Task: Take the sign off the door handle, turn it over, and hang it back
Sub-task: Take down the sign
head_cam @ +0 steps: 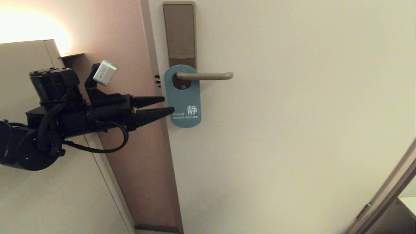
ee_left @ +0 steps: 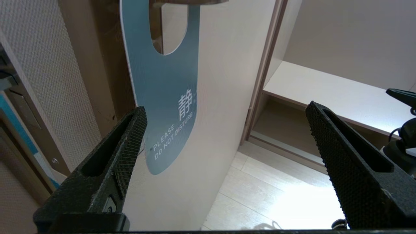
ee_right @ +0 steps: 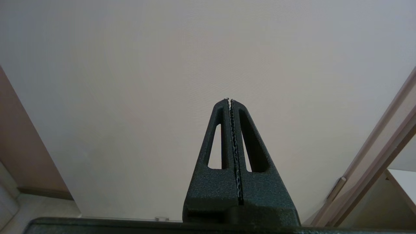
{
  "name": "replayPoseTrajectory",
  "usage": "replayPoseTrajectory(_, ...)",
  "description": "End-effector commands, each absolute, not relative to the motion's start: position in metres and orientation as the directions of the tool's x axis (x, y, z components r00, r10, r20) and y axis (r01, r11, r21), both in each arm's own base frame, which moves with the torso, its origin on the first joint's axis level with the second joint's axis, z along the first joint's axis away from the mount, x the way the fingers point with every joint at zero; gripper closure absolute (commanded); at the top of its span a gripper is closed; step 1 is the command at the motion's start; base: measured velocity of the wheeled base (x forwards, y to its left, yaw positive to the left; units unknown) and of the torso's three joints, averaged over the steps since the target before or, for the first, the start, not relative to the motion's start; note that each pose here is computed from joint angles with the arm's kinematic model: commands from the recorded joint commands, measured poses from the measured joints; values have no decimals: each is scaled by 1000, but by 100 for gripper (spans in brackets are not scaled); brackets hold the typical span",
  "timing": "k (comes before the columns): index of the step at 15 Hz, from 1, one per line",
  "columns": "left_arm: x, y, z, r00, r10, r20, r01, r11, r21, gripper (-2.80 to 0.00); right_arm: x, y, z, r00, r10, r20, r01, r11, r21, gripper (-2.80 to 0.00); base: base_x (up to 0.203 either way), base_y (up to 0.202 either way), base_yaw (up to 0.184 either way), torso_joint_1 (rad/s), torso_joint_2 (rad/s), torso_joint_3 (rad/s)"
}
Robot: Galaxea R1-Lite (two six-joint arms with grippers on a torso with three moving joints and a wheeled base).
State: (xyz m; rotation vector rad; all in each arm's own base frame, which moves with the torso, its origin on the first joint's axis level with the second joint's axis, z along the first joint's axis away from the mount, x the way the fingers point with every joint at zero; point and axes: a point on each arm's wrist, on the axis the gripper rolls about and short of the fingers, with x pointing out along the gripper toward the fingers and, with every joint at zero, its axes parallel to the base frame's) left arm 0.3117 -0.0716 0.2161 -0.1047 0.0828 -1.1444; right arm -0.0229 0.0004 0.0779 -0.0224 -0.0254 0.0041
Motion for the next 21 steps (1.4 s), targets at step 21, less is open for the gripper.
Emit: replayPoseTrajectory(21,302,-66,219,430,-903,-2,898,428,-107,-280,-23,0,78,1000,5,25,-4,1000,-23,0,0,0,0,0,0,0)
